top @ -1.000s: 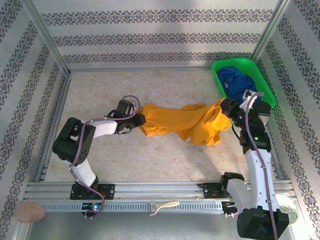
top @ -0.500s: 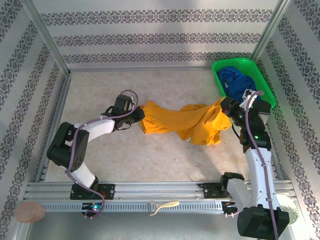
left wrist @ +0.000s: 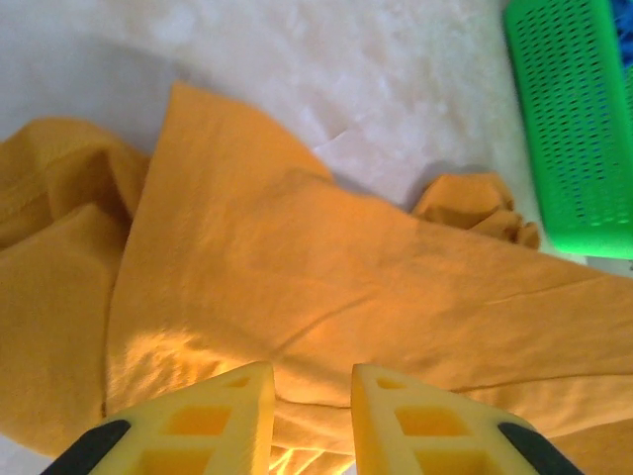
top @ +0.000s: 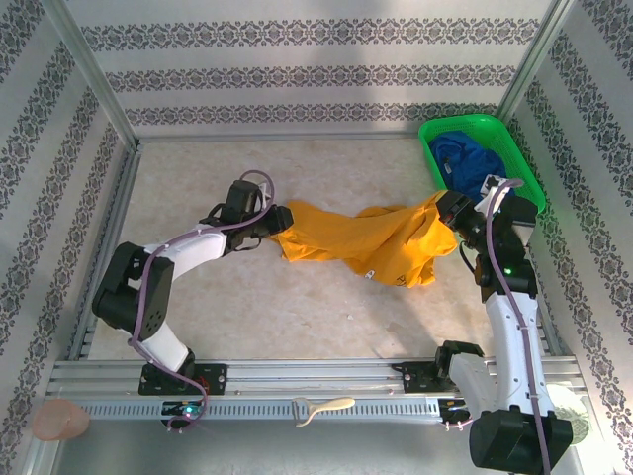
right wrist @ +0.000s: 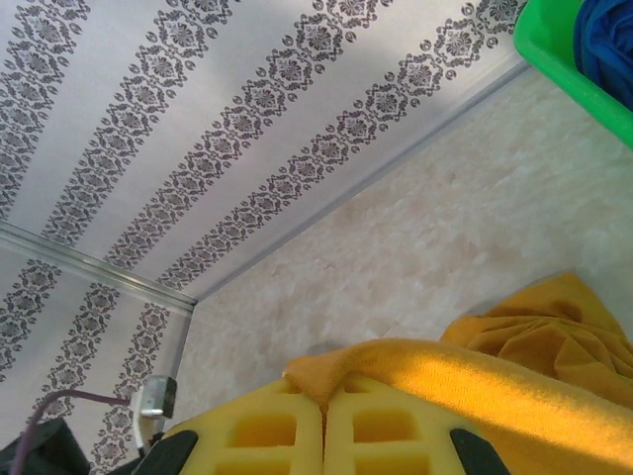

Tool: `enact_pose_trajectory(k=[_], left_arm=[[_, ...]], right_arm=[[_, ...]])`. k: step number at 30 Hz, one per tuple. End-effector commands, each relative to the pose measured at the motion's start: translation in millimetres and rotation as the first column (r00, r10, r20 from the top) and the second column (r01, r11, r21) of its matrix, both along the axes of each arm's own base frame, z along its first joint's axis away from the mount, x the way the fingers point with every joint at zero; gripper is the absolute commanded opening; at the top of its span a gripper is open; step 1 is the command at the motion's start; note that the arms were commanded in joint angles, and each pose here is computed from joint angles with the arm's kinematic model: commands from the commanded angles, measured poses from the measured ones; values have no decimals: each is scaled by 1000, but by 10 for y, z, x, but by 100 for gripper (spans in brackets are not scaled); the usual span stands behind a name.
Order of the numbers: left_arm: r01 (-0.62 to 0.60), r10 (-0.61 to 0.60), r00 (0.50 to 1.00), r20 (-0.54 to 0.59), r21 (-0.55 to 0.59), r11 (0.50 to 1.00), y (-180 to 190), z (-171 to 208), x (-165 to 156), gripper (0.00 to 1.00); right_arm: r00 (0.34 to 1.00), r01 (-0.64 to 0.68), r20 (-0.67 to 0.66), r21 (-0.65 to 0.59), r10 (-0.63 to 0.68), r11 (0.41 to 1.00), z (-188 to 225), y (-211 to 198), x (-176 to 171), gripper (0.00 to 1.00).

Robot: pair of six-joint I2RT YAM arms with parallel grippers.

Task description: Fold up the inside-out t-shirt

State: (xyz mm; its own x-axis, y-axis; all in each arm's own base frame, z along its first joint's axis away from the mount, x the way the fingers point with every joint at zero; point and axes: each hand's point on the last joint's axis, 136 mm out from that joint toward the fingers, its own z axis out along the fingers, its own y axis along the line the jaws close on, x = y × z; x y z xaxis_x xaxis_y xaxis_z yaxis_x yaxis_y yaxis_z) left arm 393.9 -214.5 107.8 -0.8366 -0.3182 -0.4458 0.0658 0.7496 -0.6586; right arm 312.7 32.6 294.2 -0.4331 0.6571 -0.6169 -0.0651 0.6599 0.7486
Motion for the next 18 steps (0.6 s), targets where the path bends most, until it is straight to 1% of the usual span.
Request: enact_pose_trajectory(k=[1,4,8,13,18], left_arm=[[-21,21,1000,-7,11,1000,61,-92,-12,31],[-76,77,997,-7,52,996,192,-158,-39,38],[-95,97,995,-14,90,991,260,-217,-50,42],[-124,128,991,-25,137,983,344,-300,-46,45],[-113,119,992,-37,130,985,314,-346,-37,46]], right_arm=[[998,9,64,-27,-7,1000,228,-17,-13,0],[998,11,64,-27,-9,1000,232,-21,-10,0],[998,10,64,-27,-8,1000,224,-20,-9,0],[998,13,64,-27,-11,1000,224,-23,-15,0],[998,13,68,-29,-11,999,235,-23,-14,0]])
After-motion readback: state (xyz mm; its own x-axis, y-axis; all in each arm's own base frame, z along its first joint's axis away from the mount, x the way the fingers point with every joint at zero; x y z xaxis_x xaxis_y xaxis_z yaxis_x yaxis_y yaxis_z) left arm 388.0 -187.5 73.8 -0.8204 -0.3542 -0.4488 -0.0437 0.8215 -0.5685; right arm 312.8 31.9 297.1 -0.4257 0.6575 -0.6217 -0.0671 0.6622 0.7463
